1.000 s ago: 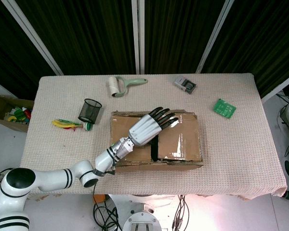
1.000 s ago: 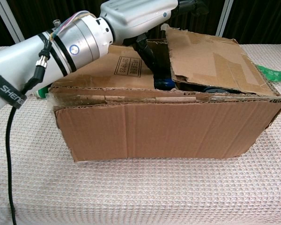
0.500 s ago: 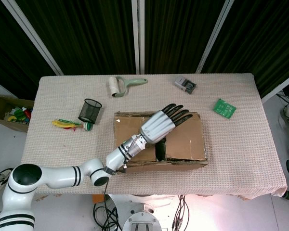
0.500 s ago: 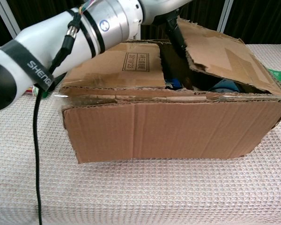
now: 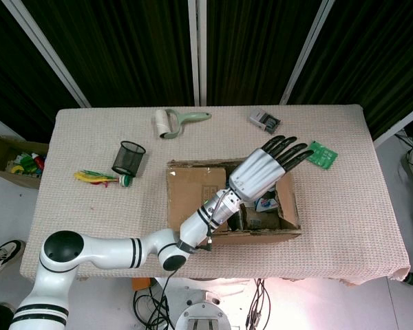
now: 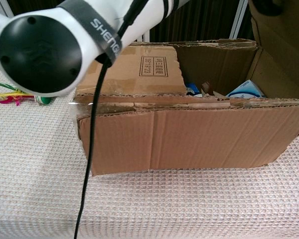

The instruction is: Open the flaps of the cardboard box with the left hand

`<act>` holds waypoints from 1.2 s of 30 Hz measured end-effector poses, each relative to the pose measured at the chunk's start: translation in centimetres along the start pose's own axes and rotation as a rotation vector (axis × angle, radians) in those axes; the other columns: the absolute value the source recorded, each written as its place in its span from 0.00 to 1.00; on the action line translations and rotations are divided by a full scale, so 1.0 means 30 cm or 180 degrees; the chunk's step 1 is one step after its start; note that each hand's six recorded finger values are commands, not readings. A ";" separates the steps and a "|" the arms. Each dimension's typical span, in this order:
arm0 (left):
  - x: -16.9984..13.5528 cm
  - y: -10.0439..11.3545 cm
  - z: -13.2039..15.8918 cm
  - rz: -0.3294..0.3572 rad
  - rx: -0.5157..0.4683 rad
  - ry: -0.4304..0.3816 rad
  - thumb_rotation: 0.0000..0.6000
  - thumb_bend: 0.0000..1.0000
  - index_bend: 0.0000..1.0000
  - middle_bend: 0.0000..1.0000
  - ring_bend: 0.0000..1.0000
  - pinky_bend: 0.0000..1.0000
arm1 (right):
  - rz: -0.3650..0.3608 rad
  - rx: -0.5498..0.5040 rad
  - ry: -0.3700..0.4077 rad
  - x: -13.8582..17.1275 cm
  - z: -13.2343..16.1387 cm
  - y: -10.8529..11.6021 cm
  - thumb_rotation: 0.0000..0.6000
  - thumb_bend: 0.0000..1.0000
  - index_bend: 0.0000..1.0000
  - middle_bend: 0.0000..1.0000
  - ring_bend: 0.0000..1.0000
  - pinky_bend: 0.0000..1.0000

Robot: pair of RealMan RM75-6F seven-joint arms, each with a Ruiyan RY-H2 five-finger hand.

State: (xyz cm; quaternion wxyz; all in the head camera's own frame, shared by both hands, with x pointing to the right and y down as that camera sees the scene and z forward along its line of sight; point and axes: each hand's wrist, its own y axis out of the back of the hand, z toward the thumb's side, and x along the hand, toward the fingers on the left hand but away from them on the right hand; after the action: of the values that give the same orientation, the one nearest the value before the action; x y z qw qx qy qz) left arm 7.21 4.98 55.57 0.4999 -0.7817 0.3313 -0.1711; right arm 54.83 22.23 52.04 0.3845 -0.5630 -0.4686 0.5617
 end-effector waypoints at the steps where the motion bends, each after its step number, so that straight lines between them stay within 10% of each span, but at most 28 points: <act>1: 0.010 0.004 0.004 0.0043 -0.0034 0.0028 0.94 0.00 0.10 0.13 0.09 0.17 | -0.0002 -0.0006 -0.0002 0.000 -0.001 0.000 1.00 0.39 0.00 0.00 0.00 0.00; 12: 0.073 -0.018 0.037 0.0237 -0.0399 0.0357 0.94 0.00 0.09 0.11 0.09 0.16 | 0.0017 -0.0025 -0.0022 -0.002 -0.014 -0.006 1.00 0.39 0.00 0.00 0.00 0.00; 36: 0.098 -0.091 0.190 0.0179 -0.0331 0.0191 0.76 0.00 0.05 0.08 0.08 0.16 | 0.0030 -0.0018 -0.0045 -0.006 -0.025 -0.015 1.00 0.39 0.00 0.00 0.00 0.00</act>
State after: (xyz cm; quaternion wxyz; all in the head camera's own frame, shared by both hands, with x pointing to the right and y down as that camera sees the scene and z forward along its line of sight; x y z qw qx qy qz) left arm 13.69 7.53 55.32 0.4532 -0.7915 0.3763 -0.1629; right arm 55.55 22.24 52.56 0.3770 -0.5623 -0.4702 0.5662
